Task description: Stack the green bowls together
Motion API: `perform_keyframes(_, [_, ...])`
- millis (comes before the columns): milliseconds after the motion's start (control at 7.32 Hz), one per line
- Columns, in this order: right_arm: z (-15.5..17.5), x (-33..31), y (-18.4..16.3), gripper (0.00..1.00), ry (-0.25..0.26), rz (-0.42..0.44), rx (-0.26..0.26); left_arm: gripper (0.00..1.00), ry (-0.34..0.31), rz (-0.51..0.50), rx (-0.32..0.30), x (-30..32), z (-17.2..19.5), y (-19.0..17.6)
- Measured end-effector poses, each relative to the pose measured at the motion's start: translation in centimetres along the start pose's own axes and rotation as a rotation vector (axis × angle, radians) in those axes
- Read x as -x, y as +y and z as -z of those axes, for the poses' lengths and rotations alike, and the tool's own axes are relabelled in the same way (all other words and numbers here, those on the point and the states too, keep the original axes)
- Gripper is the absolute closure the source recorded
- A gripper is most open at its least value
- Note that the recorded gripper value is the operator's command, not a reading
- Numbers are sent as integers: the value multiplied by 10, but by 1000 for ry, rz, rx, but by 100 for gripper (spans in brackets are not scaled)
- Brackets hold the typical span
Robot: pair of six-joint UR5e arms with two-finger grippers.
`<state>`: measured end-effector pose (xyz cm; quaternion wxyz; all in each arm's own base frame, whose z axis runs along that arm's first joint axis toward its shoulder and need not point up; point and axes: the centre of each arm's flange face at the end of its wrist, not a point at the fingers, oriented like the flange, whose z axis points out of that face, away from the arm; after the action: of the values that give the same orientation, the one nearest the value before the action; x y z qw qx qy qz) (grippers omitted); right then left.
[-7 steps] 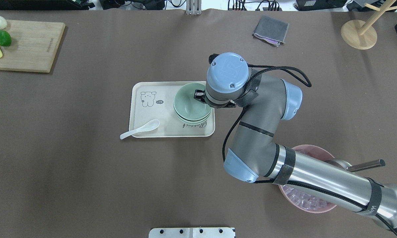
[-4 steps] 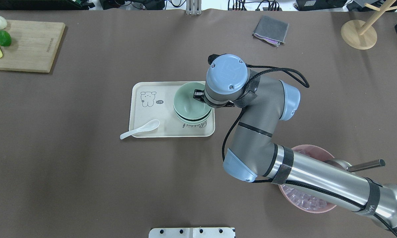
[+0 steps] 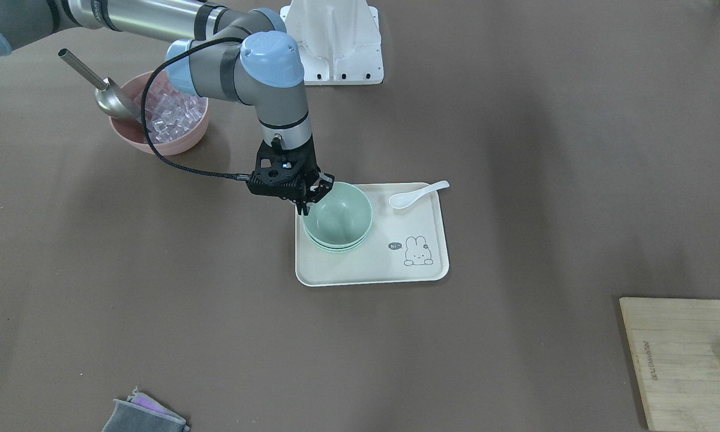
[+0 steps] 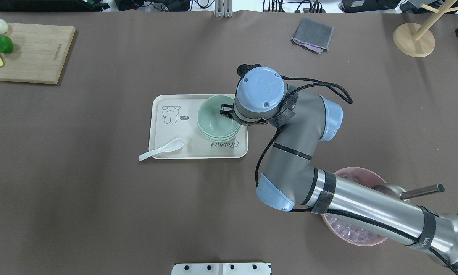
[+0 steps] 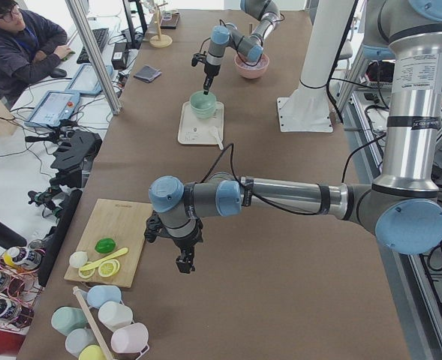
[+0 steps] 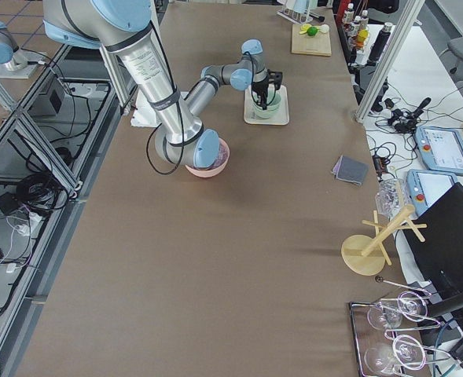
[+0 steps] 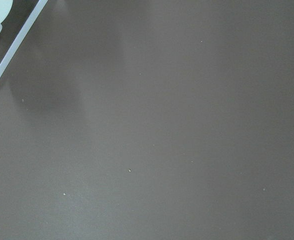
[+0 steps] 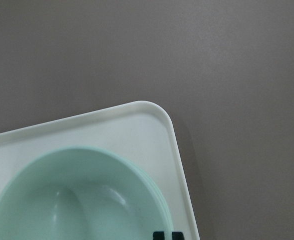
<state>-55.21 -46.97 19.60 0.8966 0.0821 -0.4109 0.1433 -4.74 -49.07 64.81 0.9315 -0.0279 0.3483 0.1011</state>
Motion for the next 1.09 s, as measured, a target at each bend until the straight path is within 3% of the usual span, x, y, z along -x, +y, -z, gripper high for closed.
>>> perform_keyframes(137, [0, 0, 1, 1, -1, 2, 1, 2, 0, 0, 0, 0, 0, 0])
perform_keyframes(683, [12, -1, -11, 0, -11, 11, 0, 2, 1, 6, 5, 2, -2, 1])
perform_keyframes(1093, [59, -44, -88, 0, 2, 56, 33, 2, 16, 11, -3, -2, 2, 1])
